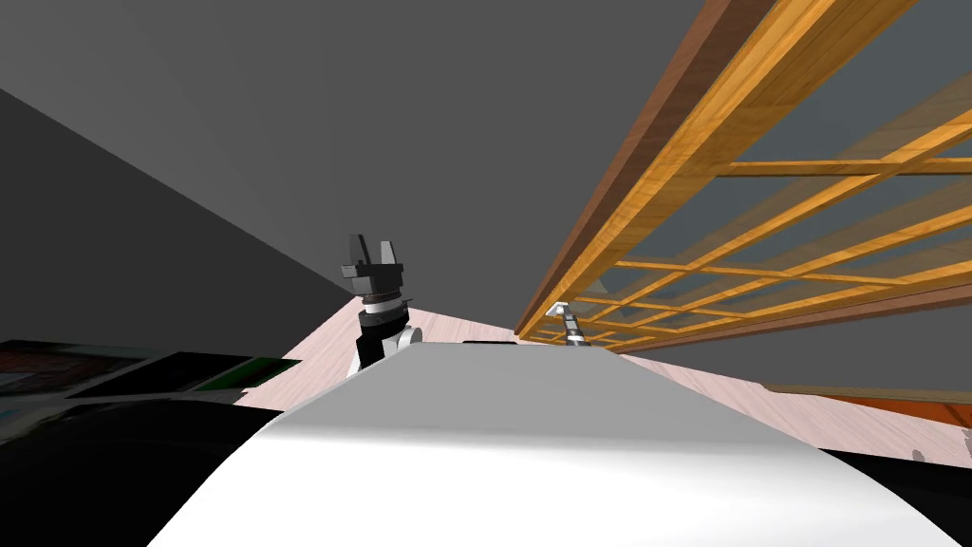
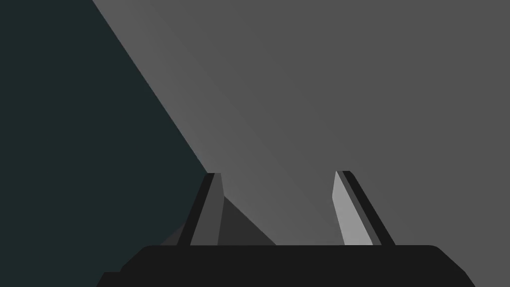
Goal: Pull the door open
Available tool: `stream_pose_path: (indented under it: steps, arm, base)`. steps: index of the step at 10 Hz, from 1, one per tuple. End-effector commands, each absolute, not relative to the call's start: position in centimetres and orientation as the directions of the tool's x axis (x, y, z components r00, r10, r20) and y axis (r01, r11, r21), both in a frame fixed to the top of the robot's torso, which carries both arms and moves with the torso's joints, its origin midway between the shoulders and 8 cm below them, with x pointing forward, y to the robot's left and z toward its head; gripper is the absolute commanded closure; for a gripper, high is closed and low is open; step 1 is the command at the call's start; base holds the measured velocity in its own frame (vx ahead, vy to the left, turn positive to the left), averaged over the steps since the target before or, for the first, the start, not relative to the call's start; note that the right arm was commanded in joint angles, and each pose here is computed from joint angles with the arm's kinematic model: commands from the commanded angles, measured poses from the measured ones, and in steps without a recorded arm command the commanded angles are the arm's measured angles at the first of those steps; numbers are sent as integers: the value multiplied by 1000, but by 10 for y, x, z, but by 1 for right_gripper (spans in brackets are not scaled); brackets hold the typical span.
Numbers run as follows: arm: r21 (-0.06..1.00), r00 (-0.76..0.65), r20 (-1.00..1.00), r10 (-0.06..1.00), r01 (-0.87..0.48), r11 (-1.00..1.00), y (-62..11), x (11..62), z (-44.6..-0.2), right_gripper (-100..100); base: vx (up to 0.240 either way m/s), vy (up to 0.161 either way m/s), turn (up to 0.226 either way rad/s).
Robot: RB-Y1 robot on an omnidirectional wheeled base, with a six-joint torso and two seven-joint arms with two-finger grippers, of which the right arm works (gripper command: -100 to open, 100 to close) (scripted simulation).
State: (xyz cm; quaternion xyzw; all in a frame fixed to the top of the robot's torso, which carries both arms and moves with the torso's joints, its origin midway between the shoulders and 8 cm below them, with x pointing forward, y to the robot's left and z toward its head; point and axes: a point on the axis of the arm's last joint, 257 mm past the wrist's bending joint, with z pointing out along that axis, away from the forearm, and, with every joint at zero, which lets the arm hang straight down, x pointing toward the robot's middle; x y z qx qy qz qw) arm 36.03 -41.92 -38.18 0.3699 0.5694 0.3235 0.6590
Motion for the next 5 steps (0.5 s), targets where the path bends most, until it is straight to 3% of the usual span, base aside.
stream_pose_path:
  steps: [1, 5]
  arm:
    - [873, 146, -481, 864, -15, 488, -418, 362, -380, 100]
    - [937, 174, -337, 925, -32, 348, -424, 366, -378, 100]
  base:
    - [-40, -17, 50]
    - [-61, -29, 99]
